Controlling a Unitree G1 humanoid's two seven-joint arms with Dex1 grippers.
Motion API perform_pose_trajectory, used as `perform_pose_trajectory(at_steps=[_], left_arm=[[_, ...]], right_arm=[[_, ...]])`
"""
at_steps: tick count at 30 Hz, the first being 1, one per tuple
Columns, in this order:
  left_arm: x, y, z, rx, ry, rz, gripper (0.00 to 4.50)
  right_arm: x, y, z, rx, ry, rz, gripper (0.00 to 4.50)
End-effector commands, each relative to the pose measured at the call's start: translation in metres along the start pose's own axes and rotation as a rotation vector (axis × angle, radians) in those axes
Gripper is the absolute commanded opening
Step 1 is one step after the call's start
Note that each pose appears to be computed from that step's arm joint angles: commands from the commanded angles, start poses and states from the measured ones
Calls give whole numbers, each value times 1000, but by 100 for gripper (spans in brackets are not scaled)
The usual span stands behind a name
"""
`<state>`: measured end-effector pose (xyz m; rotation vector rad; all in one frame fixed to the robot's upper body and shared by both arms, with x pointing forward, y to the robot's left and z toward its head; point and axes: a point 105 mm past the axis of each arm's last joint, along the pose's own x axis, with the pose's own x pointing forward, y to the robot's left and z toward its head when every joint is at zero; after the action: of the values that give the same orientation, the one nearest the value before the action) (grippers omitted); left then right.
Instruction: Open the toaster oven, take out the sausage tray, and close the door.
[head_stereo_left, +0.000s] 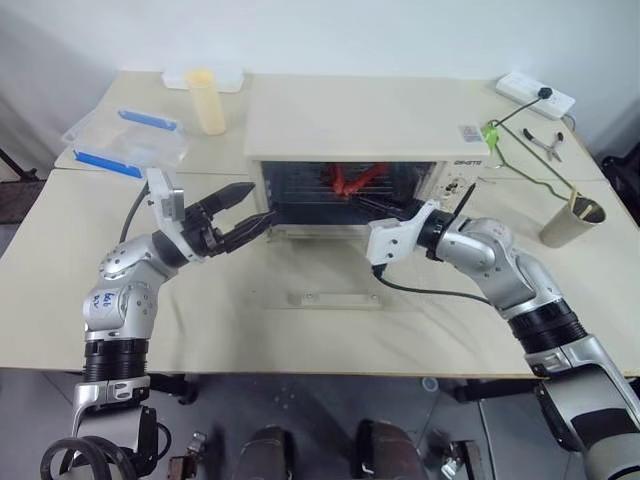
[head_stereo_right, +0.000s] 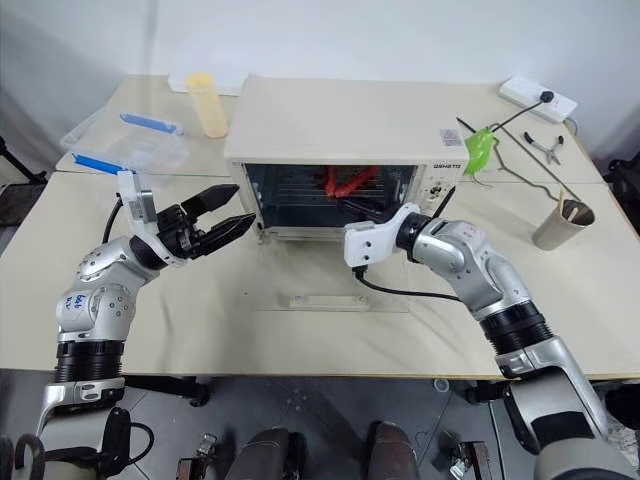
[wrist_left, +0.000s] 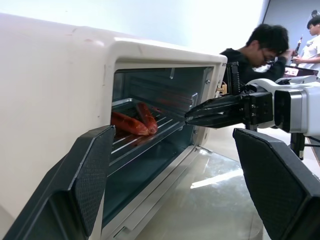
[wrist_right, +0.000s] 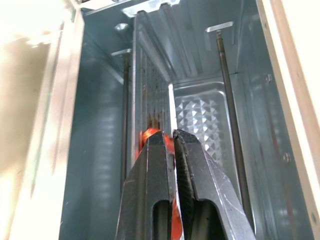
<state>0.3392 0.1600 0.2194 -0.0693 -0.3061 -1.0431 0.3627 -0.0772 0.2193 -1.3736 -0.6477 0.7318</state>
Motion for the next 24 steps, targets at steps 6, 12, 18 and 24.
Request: perform_pose_trajectory(at_steps=[6,12,18,24], left_arm=[[8,-1,7,30,-11,-21,403],[9,0,7,31,-11,-22,403],[11,-1,6,28,-13,-20,403],[10,0,6,31,-16,-13,403]], right_arm=[[-7,-9,-15,126,111,-62,64],[1,1,-17,44,146,-18,242],[12,0,-24,43,190,-62,309],[17,0,-28,8,205,-72,253]])
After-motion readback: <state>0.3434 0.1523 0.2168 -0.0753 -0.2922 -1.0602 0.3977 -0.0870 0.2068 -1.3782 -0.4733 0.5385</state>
